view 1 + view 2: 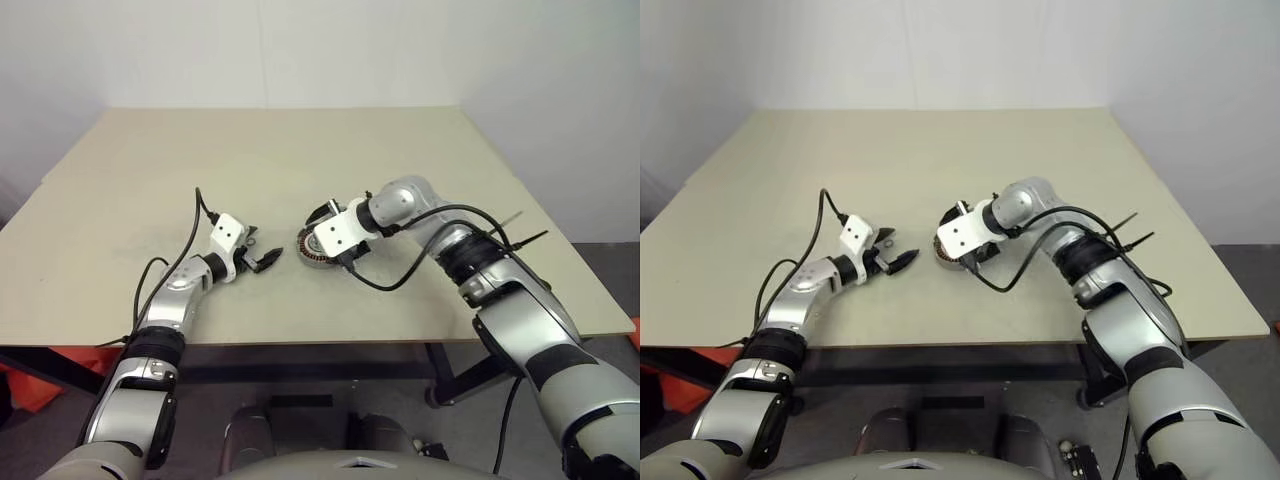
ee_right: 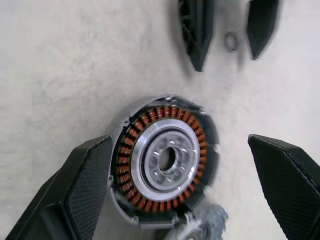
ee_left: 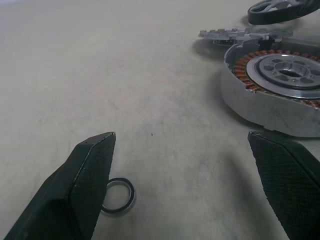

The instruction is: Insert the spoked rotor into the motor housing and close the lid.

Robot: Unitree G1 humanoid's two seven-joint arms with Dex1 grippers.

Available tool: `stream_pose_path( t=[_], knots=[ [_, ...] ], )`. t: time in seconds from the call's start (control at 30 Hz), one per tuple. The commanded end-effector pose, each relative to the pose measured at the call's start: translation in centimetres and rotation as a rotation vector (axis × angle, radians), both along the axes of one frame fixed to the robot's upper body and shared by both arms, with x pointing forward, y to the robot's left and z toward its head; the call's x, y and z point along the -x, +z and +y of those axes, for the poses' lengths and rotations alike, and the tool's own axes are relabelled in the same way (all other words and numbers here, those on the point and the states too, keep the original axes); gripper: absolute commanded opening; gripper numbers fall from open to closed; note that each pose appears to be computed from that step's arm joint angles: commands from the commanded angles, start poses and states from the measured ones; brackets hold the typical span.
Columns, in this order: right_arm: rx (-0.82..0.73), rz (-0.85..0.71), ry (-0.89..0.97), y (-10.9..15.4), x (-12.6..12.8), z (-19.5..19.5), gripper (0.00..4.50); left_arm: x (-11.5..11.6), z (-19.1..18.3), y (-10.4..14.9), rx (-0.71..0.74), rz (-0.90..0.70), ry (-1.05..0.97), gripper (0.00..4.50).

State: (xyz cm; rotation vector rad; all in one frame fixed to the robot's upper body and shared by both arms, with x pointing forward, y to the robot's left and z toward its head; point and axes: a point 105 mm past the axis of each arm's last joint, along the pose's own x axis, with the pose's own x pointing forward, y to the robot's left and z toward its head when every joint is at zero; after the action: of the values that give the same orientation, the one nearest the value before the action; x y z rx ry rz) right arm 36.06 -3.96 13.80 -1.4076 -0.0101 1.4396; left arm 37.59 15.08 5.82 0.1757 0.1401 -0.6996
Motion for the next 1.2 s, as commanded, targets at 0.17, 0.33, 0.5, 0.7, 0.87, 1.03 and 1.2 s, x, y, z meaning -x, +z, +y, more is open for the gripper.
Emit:
stream_pose_path(
  t=[0.17,0.33,0.5,0.7,0.87,1.03,1.2],
  knots=[
    [-0.280,-0.040,-0.234,4.8,-0.7,-2.0,4.45,-1.3,0.4,0.9,-0.022,-0.044,0.049,4.50],
    [-0.359,-0.015,-0.357,4.8,-0.6,-3.8,4.45,-1.0,1.2,-0.6,-0.012,0.016,0.078,4.50],
    [-0.384,-0.014,-0.454,4.4,-1.2,-5.6,4.45,-0.5,2.1,-1.9,-0.018,0.060,0.103,4.50],
    [-0.408,-0.033,-0.487,5.0,-1.9,-6.0,4.50,-0.2,2.7,-2.6,-0.024,0.087,0.131,3.86],
    [-0.425,-0.050,-0.501,5.5,-2.5,-6.1,4.50,0.3,4.0,-2.8,-0.053,0.094,0.150,2.88],
    [-0.433,-0.060,-0.507,5.7,-2.8,-6.3,4.50,0.4,4.9,-2.8,-0.062,0.094,0.179,2.88],
    [-0.443,-0.068,-0.507,6.0,-2.9,-6.1,4.50,0.4,5.1,-2.9,-0.070,0.093,0.189,1.73]
  ],
)
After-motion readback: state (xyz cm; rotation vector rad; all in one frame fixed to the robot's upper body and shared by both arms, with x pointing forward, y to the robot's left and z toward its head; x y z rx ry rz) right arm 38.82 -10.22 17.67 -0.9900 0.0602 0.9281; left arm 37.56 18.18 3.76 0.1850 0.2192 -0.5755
